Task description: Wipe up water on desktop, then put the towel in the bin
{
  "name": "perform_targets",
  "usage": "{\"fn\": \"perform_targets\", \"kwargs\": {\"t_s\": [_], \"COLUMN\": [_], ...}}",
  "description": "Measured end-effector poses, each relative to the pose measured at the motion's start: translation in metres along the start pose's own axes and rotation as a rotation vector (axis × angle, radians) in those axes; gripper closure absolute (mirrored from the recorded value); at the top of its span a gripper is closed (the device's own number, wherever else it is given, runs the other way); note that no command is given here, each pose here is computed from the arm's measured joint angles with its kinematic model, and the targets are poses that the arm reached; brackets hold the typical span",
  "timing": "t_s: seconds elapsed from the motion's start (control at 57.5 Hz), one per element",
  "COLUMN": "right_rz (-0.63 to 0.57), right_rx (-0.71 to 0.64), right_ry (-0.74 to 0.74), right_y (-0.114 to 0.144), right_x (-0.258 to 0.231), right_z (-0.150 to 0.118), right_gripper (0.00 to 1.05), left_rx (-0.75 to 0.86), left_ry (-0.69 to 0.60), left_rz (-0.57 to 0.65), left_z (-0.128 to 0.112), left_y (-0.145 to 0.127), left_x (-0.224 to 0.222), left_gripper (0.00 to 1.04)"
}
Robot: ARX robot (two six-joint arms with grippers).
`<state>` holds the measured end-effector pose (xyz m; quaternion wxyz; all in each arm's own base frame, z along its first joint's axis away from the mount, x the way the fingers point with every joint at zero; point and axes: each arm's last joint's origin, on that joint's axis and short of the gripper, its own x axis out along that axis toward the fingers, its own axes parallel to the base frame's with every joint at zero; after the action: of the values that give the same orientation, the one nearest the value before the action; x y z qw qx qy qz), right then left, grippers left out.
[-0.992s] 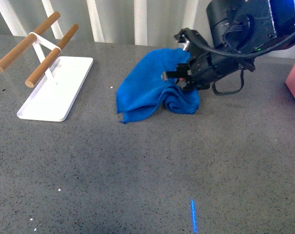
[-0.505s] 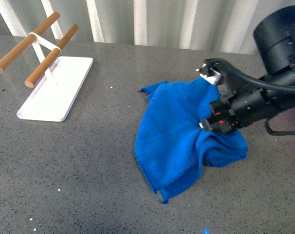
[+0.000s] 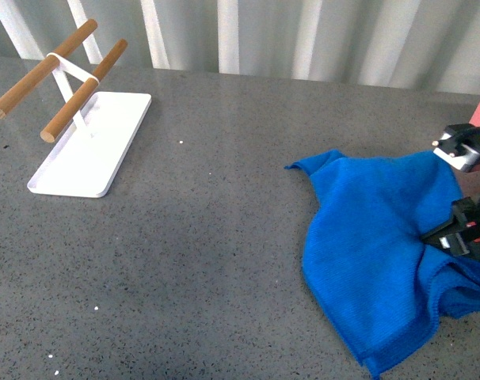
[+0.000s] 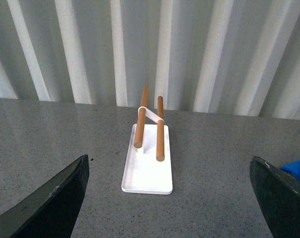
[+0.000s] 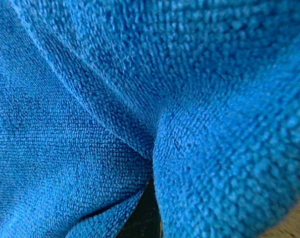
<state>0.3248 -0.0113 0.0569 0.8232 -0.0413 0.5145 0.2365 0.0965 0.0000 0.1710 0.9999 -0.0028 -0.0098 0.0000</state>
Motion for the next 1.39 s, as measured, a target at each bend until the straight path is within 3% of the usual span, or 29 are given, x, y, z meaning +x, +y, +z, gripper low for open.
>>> {"fn": "perform_targets", "kwargs": {"t_s": [0.244, 0.383, 0.644, 0.8, 0.94, 1.114, 1.218, 1.392], "right_rz": [-0.114, -0.23, -0.295, -0.349, -0.423, -0.514, -0.575, -0.657], "right_rx": [-0.061, -0.161, -0.26, -0.278, -0.272, -0.253, -0.21, -0.121], "right_ry": [-0.008, -0.082, -0.263, -0.41, -0.535, -0.636, -0.663, -0.626], "right_y": [-0.027, -0.039, -0.03, -0.028, -0.033, -0.045, -0.061, -0.093], "right_x": [-0.013, -0.023, -0.058, -0.109, -0.171, -0.239, -0.274, -0.291], "right_z": [0.0, 0.03, 0.098, 0.136, 0.152, 0.146, 0.126, 0.088], "right_gripper": [1.02, 1.02, 1.02, 1.02, 1.02, 1.02, 1.02, 1.02], "left_rx": [0.0, 0.0, 0.0, 0.0, 0.0, 0.0, 0.0, 0.0], "left_ry": [0.0, 0.0, 0.0, 0.0, 0.0, 0.0, 0.0, 0.0], "left_rz": [0.0, 0.0, 0.0, 0.0, 0.0, 0.0, 0.0, 0.0], "left_z": [0.0, 0.0, 0.0, 0.0, 0.0, 0.0, 0.0, 0.0], "left_y": [0.0, 0.0, 0.0, 0.0, 0.0, 0.0, 0.0, 0.0], "left_x": [0.0, 0.0, 0.0, 0.0, 0.0, 0.0, 0.0, 0.0], "left_gripper": [0.07, 0.07, 0.07, 0.07, 0.07, 0.07, 0.07, 0.07]}}
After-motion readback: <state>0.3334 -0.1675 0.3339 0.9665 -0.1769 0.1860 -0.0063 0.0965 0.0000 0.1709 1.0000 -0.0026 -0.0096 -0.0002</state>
